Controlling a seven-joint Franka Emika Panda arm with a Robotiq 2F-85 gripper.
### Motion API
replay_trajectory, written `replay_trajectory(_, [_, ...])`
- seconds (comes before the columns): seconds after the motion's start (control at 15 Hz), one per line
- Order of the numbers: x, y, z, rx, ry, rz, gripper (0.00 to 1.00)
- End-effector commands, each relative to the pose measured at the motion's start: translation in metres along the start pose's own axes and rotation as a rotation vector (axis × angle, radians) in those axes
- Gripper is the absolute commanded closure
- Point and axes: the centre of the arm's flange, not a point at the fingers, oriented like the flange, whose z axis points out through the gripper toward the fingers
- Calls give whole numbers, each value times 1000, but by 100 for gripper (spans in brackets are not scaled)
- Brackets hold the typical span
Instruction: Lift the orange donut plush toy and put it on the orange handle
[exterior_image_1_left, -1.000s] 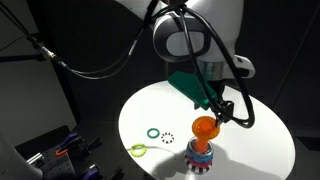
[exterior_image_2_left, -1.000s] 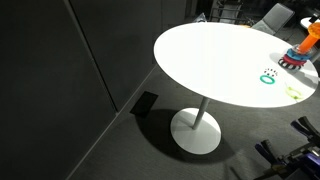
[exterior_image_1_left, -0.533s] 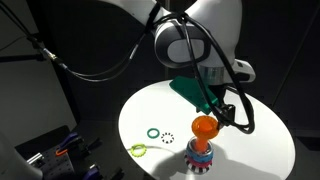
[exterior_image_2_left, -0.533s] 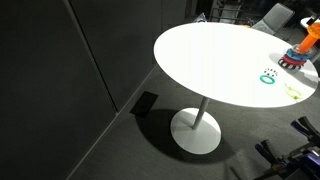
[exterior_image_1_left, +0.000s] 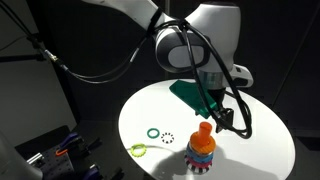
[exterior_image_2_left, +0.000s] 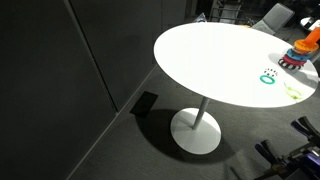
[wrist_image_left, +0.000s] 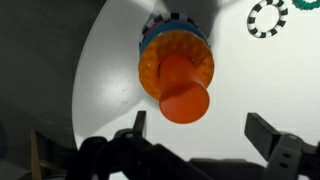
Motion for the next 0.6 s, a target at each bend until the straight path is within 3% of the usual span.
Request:
replay_trajectory(0.0, [1,2,-9,26,-3,-7,0])
replay_trajectory(0.53, [-15,-6,-30,51,-142,-34,0])
